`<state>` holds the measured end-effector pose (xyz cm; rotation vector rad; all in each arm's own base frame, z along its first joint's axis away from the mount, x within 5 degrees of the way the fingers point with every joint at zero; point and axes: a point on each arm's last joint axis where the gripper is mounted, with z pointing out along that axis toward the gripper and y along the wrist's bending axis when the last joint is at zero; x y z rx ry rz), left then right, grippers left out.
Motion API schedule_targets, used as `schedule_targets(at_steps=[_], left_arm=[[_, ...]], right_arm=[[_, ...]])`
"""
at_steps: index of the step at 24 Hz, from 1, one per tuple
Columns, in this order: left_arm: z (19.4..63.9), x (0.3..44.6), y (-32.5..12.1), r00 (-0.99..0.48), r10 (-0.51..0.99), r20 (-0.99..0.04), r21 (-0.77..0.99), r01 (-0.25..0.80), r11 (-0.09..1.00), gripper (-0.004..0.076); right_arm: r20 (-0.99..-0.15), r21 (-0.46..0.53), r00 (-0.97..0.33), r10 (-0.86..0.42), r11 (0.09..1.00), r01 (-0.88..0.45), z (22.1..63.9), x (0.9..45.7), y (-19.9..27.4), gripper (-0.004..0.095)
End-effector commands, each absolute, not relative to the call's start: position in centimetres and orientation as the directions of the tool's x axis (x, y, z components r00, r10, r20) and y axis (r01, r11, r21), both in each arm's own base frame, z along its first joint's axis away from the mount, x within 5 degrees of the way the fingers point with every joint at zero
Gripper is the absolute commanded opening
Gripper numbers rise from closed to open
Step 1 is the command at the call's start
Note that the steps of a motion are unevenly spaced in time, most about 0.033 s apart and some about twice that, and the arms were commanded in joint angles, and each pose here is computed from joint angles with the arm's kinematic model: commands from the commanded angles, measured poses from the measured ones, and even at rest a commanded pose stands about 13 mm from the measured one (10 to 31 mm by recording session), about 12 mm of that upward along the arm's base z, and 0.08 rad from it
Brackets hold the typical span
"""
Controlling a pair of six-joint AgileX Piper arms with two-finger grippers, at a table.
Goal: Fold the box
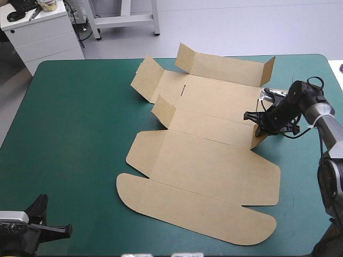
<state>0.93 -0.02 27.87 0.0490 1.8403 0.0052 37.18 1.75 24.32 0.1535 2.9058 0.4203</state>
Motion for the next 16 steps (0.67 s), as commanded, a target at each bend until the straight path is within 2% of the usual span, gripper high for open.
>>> schedule_targets(at_steps=[1, 6, 8, 11, 16], left_arm=[[29.2, 0.6, -0.1, -0.159, 0.029, -0.987, 0.024, 0.03, 0.999, -0.001], [29.2, 0.6, -0.1, -0.159, 0.029, -0.987, 0.024, 0.03, 0.999, -0.001], [29.2, 0.6, -0.1, -0.159, 0.029, -0.987, 0.024, 0.03, 0.999, -0.001], [29.2, 0.6, -0.1, -0.159, 0.029, -0.987, 0.024, 0.03, 0.999, -0.001], [29.2, 0.6, -0.1, -0.159, 0.029, -0.987, 0.024, 0.03, 0.999, -0.001]], right_arm=[[-0.274, 0.29, -0.959, 0.066, 0.957, -0.018, 26.9, 37.0, 1.7, -0.0003], [-0.31, 0.247, -0.945, -0.107, 0.95, -0.189, 26.9, 36.9, 2.5, -0.0003], [-0.357, 0.203, -0.906, -0.229, 0.927, -0.314, 27.0, 37.1, 3.6, -0.0003], [-0.39, 0.109, -0.811, -0.436, 0.853, -0.511, 28.1, 37.7, 5.4, -0.0006], [-0.414, 0.011, -0.626, -0.661, 0.684, -0.73, 30.4, 38.4, 8.7, -0.002]])
